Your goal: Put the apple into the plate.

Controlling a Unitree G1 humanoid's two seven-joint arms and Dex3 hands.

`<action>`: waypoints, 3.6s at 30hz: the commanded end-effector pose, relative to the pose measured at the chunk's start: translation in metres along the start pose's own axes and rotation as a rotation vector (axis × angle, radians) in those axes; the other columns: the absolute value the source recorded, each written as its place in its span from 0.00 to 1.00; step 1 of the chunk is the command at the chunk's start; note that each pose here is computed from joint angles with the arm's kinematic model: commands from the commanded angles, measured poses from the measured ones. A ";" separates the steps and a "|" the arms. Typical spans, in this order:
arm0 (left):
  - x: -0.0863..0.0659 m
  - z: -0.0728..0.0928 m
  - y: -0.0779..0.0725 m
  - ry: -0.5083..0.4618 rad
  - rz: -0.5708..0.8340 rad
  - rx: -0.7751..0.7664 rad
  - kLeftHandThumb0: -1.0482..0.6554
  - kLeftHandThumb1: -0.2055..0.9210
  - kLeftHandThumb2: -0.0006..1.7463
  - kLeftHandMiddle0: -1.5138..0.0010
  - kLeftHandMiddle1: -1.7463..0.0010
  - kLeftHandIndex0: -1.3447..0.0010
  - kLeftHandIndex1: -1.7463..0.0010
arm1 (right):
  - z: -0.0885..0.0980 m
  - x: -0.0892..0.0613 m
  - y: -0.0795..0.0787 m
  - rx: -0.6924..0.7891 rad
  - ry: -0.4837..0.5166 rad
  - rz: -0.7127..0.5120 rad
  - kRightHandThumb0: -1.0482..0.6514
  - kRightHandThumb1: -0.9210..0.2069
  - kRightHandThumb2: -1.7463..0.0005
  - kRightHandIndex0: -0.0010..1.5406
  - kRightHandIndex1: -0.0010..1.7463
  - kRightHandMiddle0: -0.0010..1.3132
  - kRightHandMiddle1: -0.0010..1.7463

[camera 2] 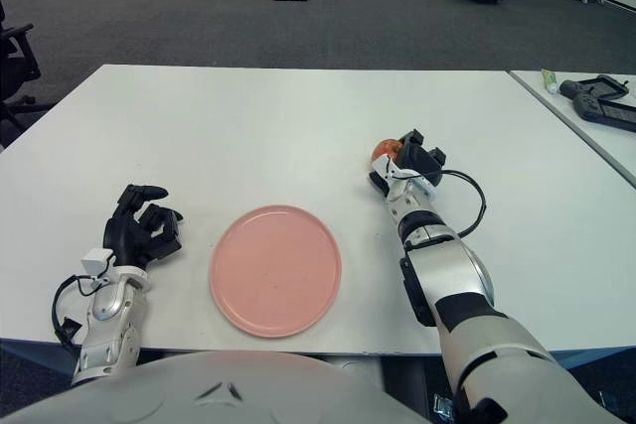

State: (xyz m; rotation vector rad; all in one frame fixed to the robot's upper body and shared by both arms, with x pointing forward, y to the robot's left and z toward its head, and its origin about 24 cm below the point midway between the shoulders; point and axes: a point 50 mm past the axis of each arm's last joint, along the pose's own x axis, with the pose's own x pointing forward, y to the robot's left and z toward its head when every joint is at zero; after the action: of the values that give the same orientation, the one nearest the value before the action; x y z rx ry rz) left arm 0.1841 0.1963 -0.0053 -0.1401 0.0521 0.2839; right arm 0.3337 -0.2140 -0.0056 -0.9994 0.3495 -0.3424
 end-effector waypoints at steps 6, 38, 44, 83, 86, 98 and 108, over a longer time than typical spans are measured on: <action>0.001 -0.003 0.000 0.021 -0.006 0.011 0.61 0.46 0.77 0.60 0.00 0.71 0.00 | 0.004 -0.001 0.002 0.041 0.009 -0.010 0.61 0.81 0.05 0.56 0.96 0.47 1.00; 0.004 -0.004 0.001 0.009 -0.007 0.000 0.61 0.41 0.81 0.57 0.00 0.68 0.00 | 0.025 0.000 -0.016 0.208 -0.127 -0.172 0.61 0.80 0.06 0.56 0.95 0.46 1.00; 0.005 -0.004 0.000 0.012 -0.007 0.011 0.61 0.44 0.78 0.59 0.00 0.70 0.00 | 0.036 -0.004 -0.027 0.276 -0.231 -0.225 0.61 0.79 0.06 0.55 0.96 0.45 1.00; 0.008 -0.005 -0.004 0.023 -0.011 0.010 0.61 0.37 0.83 0.55 0.00 0.66 0.00 | 0.082 -0.140 -0.044 0.443 -0.938 0.205 0.61 0.87 0.00 0.58 1.00 0.50 1.00; 0.009 -0.005 -0.005 0.024 -0.011 0.004 0.61 0.38 0.83 0.55 0.00 0.66 0.00 | 0.082 -0.143 -0.041 0.428 -0.974 0.256 0.61 0.87 0.00 0.58 1.00 0.50 1.00; 0.010 -0.006 -0.006 0.024 -0.011 -0.008 0.61 0.35 0.85 0.53 0.00 0.65 0.00 | 0.089 -0.161 -0.020 0.320 -1.053 0.490 0.61 0.86 0.00 0.58 1.00 0.50 1.00; 0.010 -0.005 -0.007 0.012 -0.016 0.014 0.61 0.34 0.86 0.53 0.00 0.64 0.00 | 0.092 -0.171 0.008 0.133 -1.073 0.722 0.61 0.87 0.00 0.58 1.00 0.51 0.99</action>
State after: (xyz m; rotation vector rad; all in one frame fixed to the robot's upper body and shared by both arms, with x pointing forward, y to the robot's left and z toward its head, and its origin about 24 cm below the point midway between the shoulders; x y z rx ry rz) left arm 0.1939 0.1935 -0.0074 -0.1329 0.0482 0.2699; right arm 0.2171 -0.0704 0.0582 -0.6990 -0.3248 0.7545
